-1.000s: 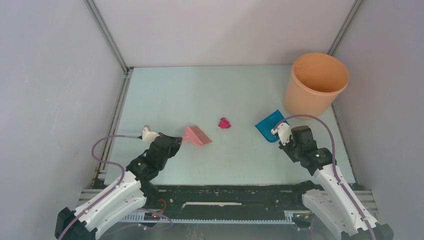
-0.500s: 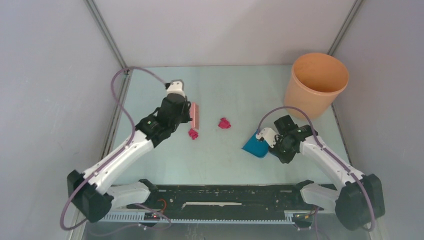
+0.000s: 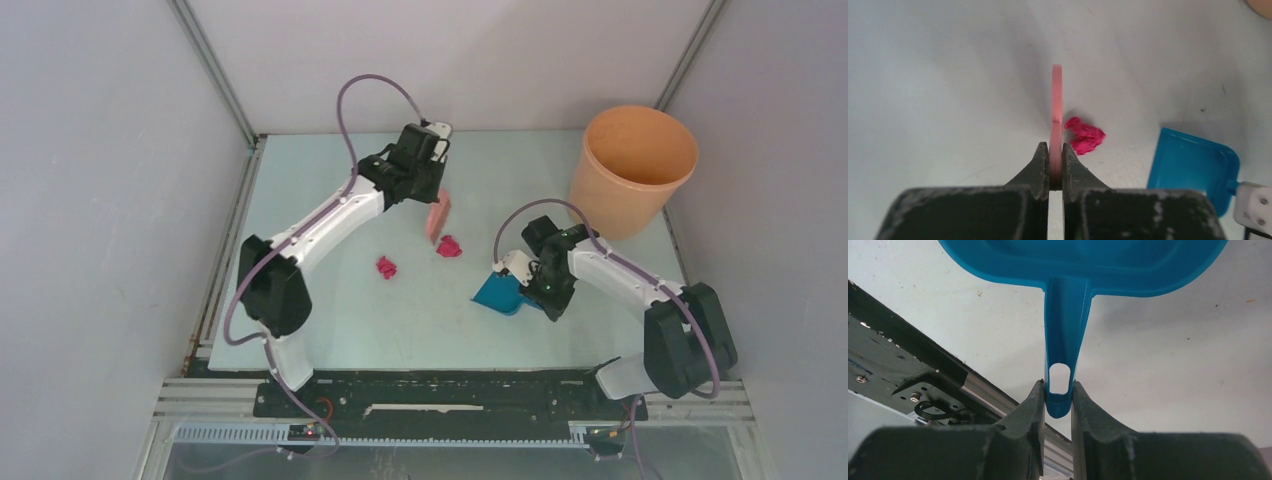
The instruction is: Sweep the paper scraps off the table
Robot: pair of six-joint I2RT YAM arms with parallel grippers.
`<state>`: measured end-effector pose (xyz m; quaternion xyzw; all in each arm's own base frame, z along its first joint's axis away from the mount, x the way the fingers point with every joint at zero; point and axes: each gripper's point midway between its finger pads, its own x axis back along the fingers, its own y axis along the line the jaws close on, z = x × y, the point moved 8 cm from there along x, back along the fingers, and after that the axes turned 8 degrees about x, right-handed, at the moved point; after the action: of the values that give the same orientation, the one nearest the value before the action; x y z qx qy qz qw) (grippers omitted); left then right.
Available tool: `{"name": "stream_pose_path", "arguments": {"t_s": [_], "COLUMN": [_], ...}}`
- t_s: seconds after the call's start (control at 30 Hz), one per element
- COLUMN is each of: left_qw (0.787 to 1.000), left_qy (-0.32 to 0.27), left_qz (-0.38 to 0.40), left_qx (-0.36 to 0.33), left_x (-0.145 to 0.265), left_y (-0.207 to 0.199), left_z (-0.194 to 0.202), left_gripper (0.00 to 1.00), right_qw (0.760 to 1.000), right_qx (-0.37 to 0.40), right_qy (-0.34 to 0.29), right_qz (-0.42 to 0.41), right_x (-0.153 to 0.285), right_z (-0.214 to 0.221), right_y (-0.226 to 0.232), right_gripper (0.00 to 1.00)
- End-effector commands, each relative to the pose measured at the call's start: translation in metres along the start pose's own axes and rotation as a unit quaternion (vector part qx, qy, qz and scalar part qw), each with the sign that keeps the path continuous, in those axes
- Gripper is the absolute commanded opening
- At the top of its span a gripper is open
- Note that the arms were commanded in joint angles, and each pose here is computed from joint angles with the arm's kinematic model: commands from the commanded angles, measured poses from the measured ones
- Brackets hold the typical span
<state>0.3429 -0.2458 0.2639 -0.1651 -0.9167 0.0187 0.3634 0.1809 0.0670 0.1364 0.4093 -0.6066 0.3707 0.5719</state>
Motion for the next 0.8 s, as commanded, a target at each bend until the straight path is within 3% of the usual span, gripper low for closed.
{"name": "stream_pose_path", "arguments": {"t_s": [0.0,0.23,0.4,0.6,0.77], "left_qw": [0.990,0.965,0.947,0.954,0.978], "left_qy": [0.083,0.126,0.110,0.066,0.038], "left_qz": [0.111,0.226,0.290,0.282,0.201], "left_qx": [0.011,0.049,0.081,0.079,0.041], "left_x": [-0.013,-0.005,0.022,0.060,0.094], "left_y": [-0.029,-0.073,-0.093,-0.087,-0.062], "left_z": [0.011,0.036,0.041,0.026,0.016], "left_gripper": [0.00,0.00,0.00,0.00,0.00], "right_qw": [1.000,0.999,0.999,0.998,0.997], "right_qx": [-0.011,-0.027,-0.034,-0.035,-0.032], "right_qy": [-0.017,-0.023,-0.029,-0.056,-0.064], "right_qz": [0.004,0.005,-0.003,-0.006,-0.003], "right_x": [0.002,-0.006,-0.008,-0.006,-0.011], "right_z": [-0.016,-0.024,-0.026,-0.023,-0.016], "right_y": [-0.006,-0.012,-0.010,-0.002,0.007], "right_gripper": [0.00,0.00,0.00,0.00,0.00]}}
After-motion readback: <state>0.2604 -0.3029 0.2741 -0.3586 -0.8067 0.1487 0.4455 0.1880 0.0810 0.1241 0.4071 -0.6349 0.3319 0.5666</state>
